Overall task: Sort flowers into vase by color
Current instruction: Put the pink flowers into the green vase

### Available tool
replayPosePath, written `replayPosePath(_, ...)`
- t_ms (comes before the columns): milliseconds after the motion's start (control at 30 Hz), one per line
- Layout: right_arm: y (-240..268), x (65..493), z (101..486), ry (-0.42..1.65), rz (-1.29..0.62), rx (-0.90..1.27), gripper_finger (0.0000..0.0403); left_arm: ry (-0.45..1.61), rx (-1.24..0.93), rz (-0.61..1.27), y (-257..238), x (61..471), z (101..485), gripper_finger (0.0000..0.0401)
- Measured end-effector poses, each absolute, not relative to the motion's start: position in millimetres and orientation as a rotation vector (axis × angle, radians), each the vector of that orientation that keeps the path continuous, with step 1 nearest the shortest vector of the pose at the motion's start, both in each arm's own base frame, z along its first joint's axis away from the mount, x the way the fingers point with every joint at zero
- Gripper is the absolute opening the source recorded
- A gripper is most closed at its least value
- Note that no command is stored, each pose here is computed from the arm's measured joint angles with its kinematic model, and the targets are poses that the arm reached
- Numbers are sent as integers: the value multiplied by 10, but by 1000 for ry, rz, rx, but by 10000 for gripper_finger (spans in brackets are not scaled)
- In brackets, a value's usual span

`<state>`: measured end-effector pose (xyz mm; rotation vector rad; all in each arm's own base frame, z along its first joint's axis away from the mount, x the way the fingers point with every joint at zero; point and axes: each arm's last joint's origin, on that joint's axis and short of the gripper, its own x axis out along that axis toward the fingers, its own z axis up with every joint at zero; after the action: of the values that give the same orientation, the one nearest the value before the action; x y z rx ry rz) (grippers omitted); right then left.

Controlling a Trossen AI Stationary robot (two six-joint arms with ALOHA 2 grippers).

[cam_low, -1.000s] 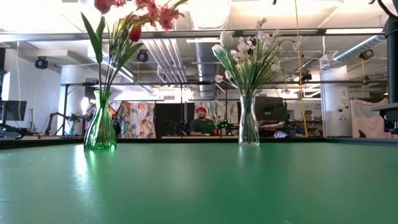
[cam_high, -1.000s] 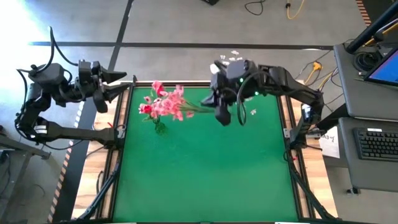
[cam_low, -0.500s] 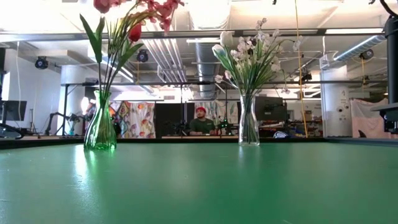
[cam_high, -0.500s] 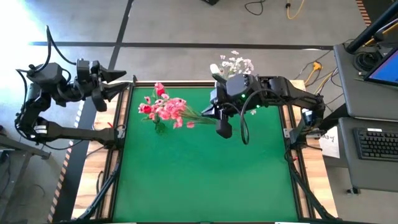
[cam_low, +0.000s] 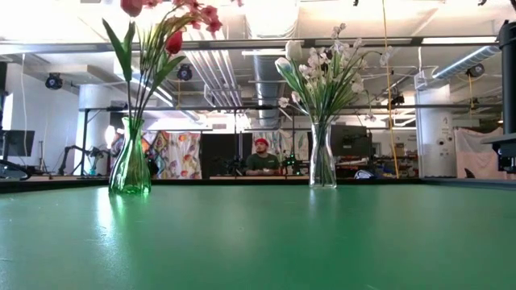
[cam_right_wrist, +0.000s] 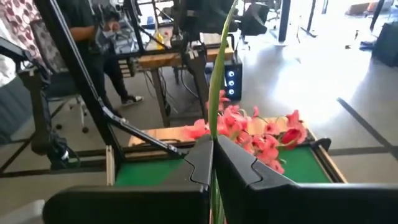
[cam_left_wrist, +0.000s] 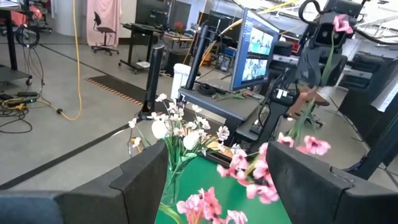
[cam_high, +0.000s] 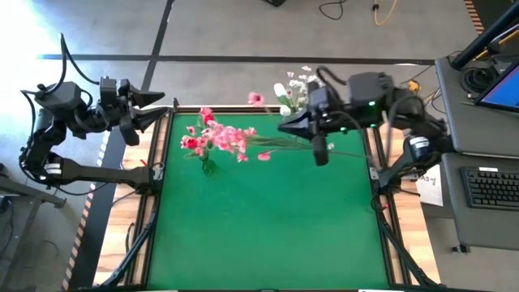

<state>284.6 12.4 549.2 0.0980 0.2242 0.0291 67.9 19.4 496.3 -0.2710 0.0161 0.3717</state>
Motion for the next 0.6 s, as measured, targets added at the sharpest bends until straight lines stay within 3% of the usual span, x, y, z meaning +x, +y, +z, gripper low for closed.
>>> replayPosePath(300, 110, 2513, 5433, 391, 11, 154, 9, 15, -271, 372, 195, 683, 4964, 259)
replayPosePath(600, 199, 2846, 4954, 746, -8, 167, 9, 17, -271, 372, 200, 705, 4964, 259)
